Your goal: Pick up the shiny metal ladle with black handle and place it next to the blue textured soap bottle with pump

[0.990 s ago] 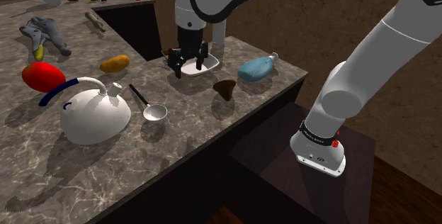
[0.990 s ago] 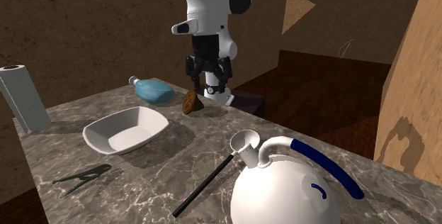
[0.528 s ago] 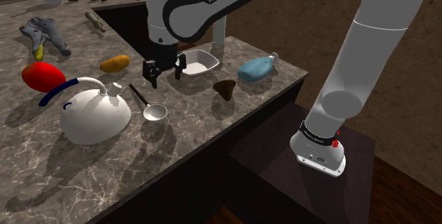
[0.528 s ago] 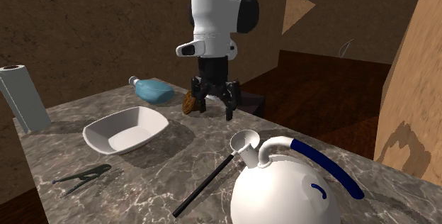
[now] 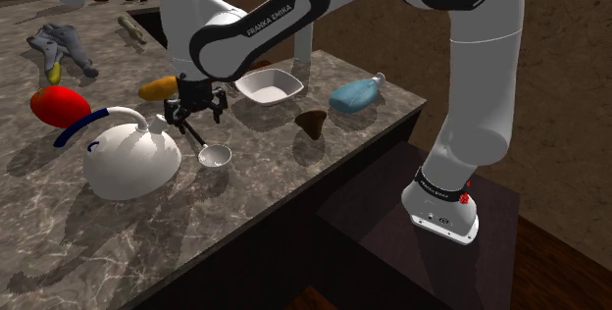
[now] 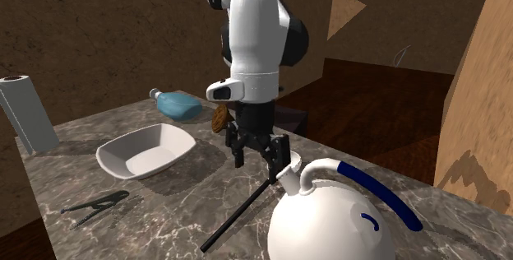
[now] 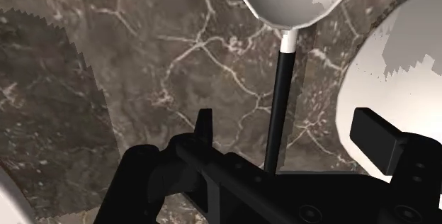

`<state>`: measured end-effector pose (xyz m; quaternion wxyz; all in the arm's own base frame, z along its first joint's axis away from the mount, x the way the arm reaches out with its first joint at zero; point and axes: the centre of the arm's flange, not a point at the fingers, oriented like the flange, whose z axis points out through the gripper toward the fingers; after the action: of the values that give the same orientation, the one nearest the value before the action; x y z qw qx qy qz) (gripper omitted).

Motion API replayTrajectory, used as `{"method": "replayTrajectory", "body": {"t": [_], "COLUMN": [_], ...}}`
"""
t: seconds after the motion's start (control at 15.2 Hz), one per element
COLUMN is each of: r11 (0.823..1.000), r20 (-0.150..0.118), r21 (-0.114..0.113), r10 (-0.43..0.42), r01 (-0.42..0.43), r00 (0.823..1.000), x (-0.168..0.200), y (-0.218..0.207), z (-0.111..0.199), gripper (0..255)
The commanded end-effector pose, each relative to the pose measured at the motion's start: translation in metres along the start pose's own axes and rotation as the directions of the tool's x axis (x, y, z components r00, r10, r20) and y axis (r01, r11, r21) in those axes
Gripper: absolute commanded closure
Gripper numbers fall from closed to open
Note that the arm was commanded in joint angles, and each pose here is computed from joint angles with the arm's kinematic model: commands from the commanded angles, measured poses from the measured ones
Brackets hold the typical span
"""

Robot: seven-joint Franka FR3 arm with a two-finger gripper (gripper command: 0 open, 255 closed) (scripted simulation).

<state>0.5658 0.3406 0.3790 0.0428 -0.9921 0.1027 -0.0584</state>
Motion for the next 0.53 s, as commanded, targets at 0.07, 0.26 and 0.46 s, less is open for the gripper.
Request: {"method": "replayTrajectory", "body": {"t": [0.07,0.26,0.46], "r11": [1.0,1.0,1.0], "r20": [-0.004,-0.004,-0.004], "r21": [-0.002,-0.002,-0.002], "r10": [0.008,0.008,0.008], "r01": [-0.008,-0.008,-0.008], "r00": [1.0,1.0,1.0], "x": [0.006,0.006,0.006], "y": [-0.008,-0.008,-0.008], "z": [0.018,0.034,0.048], "gripper": [0,0,0]}}
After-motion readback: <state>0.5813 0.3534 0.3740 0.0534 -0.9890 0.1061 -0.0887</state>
